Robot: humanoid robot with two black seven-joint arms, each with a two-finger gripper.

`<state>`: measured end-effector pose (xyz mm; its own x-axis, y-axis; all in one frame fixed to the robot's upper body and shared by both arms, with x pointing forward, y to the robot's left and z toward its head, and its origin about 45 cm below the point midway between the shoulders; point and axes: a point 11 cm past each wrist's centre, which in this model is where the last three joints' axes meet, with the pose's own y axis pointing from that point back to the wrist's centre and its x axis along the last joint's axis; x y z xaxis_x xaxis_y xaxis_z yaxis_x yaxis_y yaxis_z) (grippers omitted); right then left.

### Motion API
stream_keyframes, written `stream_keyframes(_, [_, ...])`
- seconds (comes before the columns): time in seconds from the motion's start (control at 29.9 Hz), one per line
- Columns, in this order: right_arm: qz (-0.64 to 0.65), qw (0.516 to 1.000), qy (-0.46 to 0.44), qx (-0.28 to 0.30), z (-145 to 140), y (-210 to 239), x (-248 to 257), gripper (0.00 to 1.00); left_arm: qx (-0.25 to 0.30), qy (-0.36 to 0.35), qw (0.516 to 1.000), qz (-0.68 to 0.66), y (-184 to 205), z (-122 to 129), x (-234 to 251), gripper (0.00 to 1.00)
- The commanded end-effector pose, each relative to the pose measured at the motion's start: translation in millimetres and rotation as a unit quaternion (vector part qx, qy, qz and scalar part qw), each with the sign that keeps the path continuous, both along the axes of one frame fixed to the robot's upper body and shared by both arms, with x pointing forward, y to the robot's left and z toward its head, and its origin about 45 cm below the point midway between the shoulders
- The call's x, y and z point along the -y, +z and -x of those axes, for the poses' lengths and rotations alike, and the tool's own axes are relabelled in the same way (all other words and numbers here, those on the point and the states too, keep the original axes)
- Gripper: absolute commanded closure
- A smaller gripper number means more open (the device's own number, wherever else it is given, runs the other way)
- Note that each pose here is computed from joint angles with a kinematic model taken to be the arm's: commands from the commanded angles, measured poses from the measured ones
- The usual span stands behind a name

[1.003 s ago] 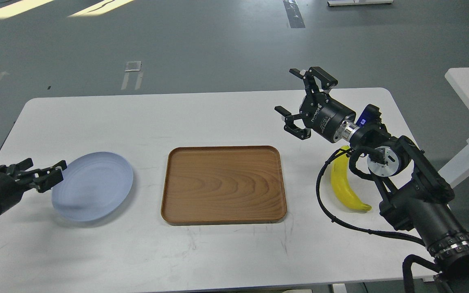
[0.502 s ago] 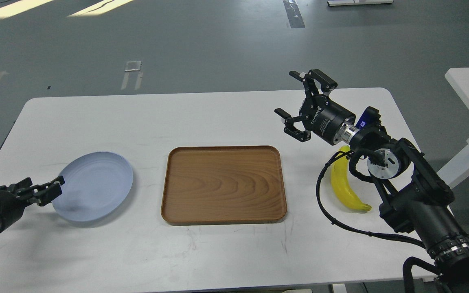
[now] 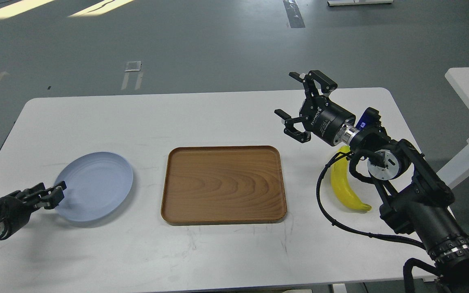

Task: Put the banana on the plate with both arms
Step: 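Lift the plate with the left gripper and lower it onto the wooden tray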

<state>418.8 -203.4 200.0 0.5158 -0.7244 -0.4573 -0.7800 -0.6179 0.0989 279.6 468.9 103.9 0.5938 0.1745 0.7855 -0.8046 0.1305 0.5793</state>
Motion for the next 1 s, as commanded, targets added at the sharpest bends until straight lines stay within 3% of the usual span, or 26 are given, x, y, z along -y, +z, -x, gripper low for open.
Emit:
stream_keyframes(0.0, [0.001, 1.0, 0.0, -0.001, 0.6, -0.9, 0.5, 0.0, 0.0, -0.002, 1.0, 0.002, -0.8, 0.2, 1.6, 0.99])
stream_keyframes(0.37, [0.001, 1.0, -0.002, -0.004, 2.6, -4.2, 2.0, 0.0, 0.022, -0.002, 1.0, 0.01, 9.4, -11.0, 2.7, 1.0])
stream_keyframes(0.57, [-0.001, 1.0, -0.002, 0.001, 2.1, -0.3, 2.3, 0.0, 0.058, -0.047, 0.996, 0.042, 32.6, -36.2, 27.2, 1.0])
stream_keyframes(0.77, [-0.001, 1.0, 0.001, 0.004, 2.3, 2.2, 0.5, 0.0, 0.097, -0.162, 0.975, 0.121, 73.8, -78.2, 126.6, 1.0])
stream_keyframes(0.9, [-0.001, 1.0, 0.0, 0.009, 2.3, 5.3, 1.8, 0.0, 0.056, -0.25, 0.956, 0.142, 57.1, -87.0, 205.3, 1.0])
stream_keyframes(0.97, [-0.001, 1.0, -0.001, 0.011, 1.9, 6.8, 3.3, 0.0, 0.043, -0.273, 0.952, 0.133, 46.2, -83.9, 221.3, 1.0])
